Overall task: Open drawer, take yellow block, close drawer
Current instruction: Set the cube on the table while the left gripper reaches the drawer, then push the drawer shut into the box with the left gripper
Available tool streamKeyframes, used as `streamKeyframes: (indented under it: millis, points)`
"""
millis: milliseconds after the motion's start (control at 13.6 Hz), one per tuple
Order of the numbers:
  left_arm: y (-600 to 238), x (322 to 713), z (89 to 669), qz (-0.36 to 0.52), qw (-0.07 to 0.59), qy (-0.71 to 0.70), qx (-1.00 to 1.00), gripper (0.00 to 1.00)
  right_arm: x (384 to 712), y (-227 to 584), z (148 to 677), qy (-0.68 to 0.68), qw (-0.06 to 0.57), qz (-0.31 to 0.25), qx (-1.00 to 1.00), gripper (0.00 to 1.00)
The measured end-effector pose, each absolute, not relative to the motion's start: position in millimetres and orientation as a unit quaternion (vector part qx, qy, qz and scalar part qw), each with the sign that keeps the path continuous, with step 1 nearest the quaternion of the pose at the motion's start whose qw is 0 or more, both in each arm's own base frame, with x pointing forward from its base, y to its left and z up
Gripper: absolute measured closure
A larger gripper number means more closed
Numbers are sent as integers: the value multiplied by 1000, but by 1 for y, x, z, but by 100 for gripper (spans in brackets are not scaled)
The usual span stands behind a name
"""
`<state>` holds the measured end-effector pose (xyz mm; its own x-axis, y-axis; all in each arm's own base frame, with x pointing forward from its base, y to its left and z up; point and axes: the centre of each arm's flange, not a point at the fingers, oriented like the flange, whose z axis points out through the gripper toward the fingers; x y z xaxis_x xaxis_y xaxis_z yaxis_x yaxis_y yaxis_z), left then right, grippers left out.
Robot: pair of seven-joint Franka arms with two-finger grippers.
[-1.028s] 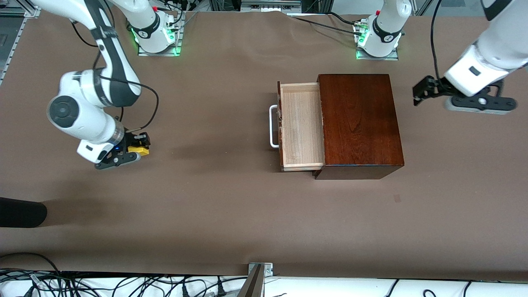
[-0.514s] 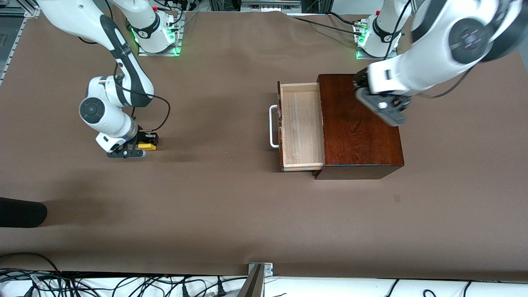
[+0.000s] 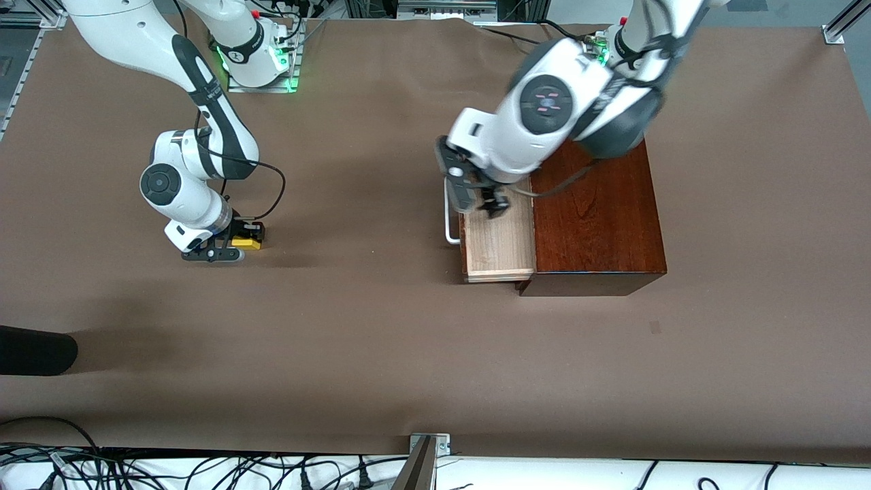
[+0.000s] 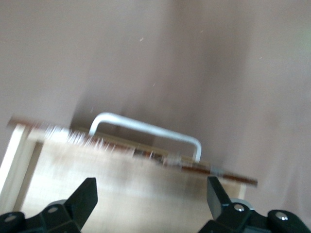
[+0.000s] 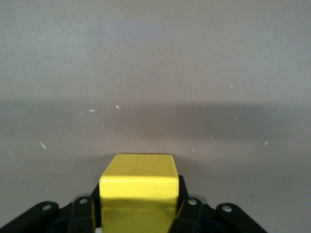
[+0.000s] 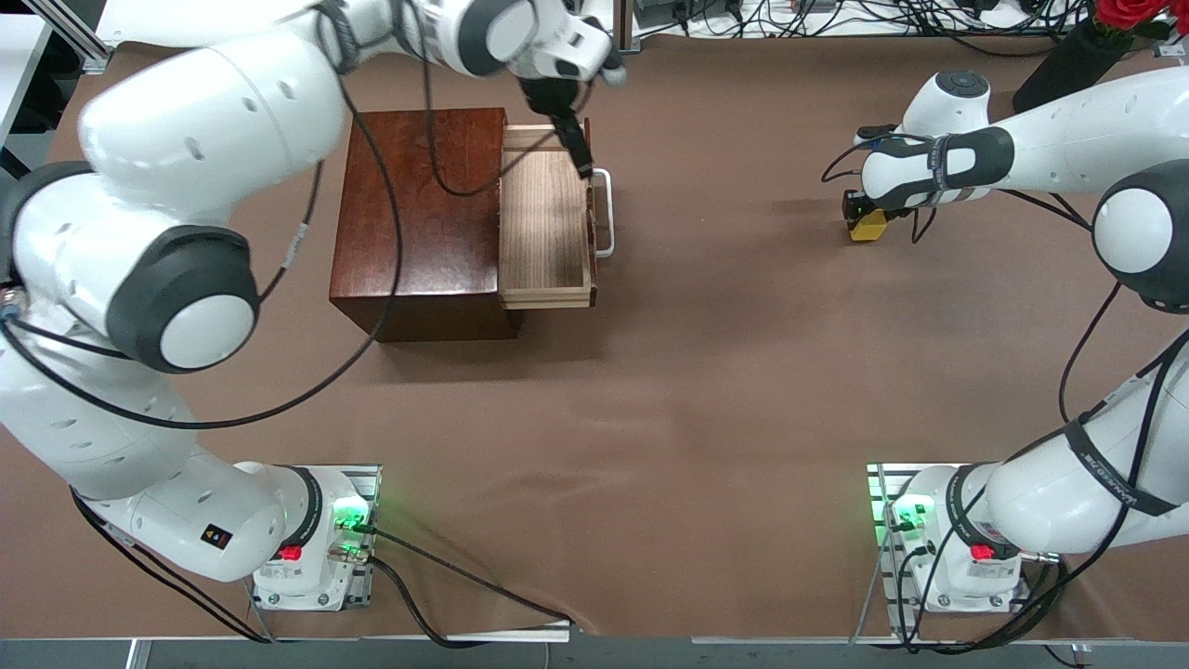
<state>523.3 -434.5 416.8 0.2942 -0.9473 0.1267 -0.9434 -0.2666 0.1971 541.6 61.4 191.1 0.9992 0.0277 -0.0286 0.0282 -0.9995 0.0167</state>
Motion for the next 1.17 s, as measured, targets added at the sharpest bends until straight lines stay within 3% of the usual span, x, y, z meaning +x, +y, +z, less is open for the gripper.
streamKeyframes:
  millis: [147, 294, 734, 1174]
  points:
    - [-463, 514, 390, 0, 121, -631, 767, 0, 551, 63, 221, 38, 6, -5, 999, 17]
    - [-478, 511, 364, 3, 105, -659, 744, 0, 566, 65, 284, 59, 4, -18, 998, 0]
    - [-511, 495, 296, 0, 54, -705, 707, 0, 592, 75, 523, 80, -3, -27, 996, 0]
    - [-493, 496, 281, -78, 25, -710, 700, 0, 543, 64, 621, 96, -7, -11, 995, 0]
